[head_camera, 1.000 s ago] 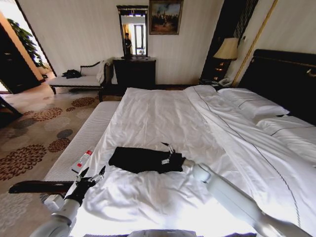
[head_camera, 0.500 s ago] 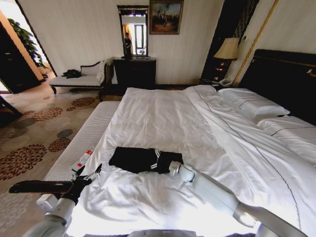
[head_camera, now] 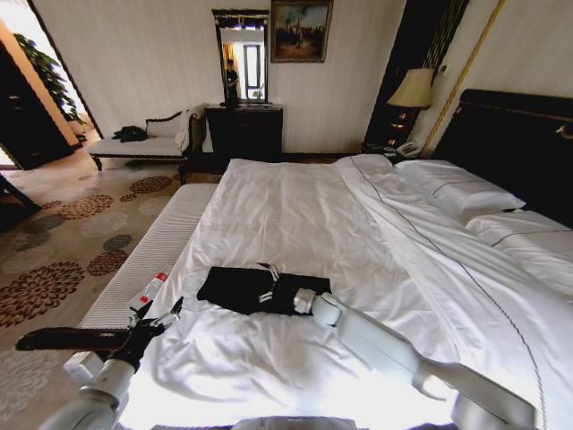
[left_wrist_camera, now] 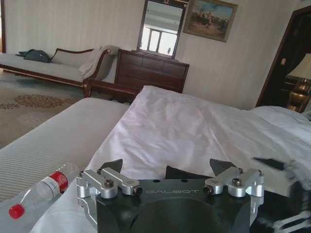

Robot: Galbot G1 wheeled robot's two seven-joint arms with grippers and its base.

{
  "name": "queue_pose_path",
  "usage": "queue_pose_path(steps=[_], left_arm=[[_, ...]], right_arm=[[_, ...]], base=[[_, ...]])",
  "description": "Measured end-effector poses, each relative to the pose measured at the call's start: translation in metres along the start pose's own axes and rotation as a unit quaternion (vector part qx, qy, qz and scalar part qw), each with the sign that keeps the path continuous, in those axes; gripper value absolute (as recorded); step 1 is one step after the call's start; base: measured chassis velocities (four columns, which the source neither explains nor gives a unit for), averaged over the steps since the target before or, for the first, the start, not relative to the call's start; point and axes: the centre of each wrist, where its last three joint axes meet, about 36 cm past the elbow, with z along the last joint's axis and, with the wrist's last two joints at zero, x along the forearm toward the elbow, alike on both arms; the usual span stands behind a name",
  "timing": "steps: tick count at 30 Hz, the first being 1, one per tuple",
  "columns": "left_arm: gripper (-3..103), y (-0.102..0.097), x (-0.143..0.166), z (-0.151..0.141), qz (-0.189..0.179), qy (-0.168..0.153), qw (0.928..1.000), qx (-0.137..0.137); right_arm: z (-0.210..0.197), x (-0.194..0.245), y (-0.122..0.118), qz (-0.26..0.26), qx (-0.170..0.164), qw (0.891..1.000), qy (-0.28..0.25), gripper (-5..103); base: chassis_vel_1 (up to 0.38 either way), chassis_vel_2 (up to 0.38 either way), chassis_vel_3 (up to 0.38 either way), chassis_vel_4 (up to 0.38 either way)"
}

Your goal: Fold the clothes on the bed.

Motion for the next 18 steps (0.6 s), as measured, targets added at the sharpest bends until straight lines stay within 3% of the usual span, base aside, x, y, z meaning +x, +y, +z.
queue_pose_path(steps=[6, 9, 12, 18], left_arm=[[100, -0.002, 0.002, -0.005, 0.0, -0.004, 1.0, 0.0], [100, -0.004, 0.003, -0.006, 0.0, -0.006, 1.0, 0.0], [100, -0.006, 0.003, -0.006, -0.001, -0.007, 1.0, 0.0], [100, -0.012, 0.003, -0.001, 0.0, -0.006, 0.9999, -0.012]], right_arm=[[-0.007, -0.041, 0.038, -0.007, -0.039, 0.999, -0.008, 100], [-0.005, -0.046, 0.045, -0.008, -0.044, 0.999, -0.004, 100], [-0.005, -0.044, 0.043, 0.0, -0.051, 0.999, 0.0, 100], [-0.014, -0.013, 0.01, 0.052, -0.083, 0.995, 0.017, 100]], base=[[0.0, 0.0, 0.0, 0.0], [0.0, 0.0, 0.0, 0.0], [0.0, 0.0, 0.0, 0.0], [0.0, 0.0, 0.0, 0.0]])
